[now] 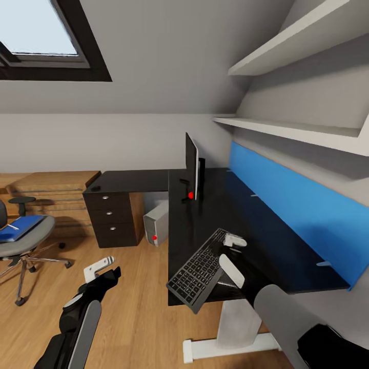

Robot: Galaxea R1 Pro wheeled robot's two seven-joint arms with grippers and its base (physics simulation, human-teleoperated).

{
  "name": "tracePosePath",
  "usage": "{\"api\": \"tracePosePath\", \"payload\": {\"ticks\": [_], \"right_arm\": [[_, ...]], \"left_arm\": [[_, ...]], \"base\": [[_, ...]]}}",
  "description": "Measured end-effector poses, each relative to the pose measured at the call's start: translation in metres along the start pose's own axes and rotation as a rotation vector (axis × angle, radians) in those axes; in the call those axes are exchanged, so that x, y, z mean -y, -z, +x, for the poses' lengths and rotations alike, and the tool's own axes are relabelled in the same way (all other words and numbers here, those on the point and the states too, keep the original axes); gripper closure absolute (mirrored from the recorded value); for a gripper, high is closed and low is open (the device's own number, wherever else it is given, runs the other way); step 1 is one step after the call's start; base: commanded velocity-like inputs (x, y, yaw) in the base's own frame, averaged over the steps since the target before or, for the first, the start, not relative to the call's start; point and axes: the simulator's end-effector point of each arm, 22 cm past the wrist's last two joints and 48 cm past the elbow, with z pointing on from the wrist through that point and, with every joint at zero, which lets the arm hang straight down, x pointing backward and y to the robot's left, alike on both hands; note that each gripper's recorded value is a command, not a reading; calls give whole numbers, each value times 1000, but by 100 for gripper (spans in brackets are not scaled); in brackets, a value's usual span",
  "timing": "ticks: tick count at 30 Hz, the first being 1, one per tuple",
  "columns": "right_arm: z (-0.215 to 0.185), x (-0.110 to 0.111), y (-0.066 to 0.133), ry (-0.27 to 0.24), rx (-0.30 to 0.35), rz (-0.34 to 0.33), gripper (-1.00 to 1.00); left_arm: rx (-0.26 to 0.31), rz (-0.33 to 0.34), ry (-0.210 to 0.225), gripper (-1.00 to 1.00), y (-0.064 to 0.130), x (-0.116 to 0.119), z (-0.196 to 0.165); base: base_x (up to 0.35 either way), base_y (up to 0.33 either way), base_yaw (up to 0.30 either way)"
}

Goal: In the bedroom, organize the workspace by keeping the computer under the desk, ensuring the monitor is on the desk, placing the keyboard on the desk next to the monitor, placing the mouse on the desk next to the keyboard, moving the folder from the swivel chair onto the desk next to the mouse, stacking the notebook on top of the folder with the pen on top of the notebook, and positioning the swivel chair next to the desk.

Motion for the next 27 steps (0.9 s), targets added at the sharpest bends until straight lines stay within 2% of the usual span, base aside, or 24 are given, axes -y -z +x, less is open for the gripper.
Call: {"api": "tracePosePath", "payload": {"ticks": [8,17,22,27], "right_arm": [[19,14,-6,3,-42,32,-100],[30,10,-6,7,-64,35,-100],[53,25,-13,15,-101,68,-100],[62,28,-18,18,-106,73,-100]], "left_arm": [[15,20,-6,-100,5,11,-5],[15,25,-12,-100,5,12,-5],[14,37,-15,-100,3,16,1],[14,41,-17,-100,-1,16,8]], "base": [[0,0,0],[0,0,0],[0,0,0],[0,0,0]]}}
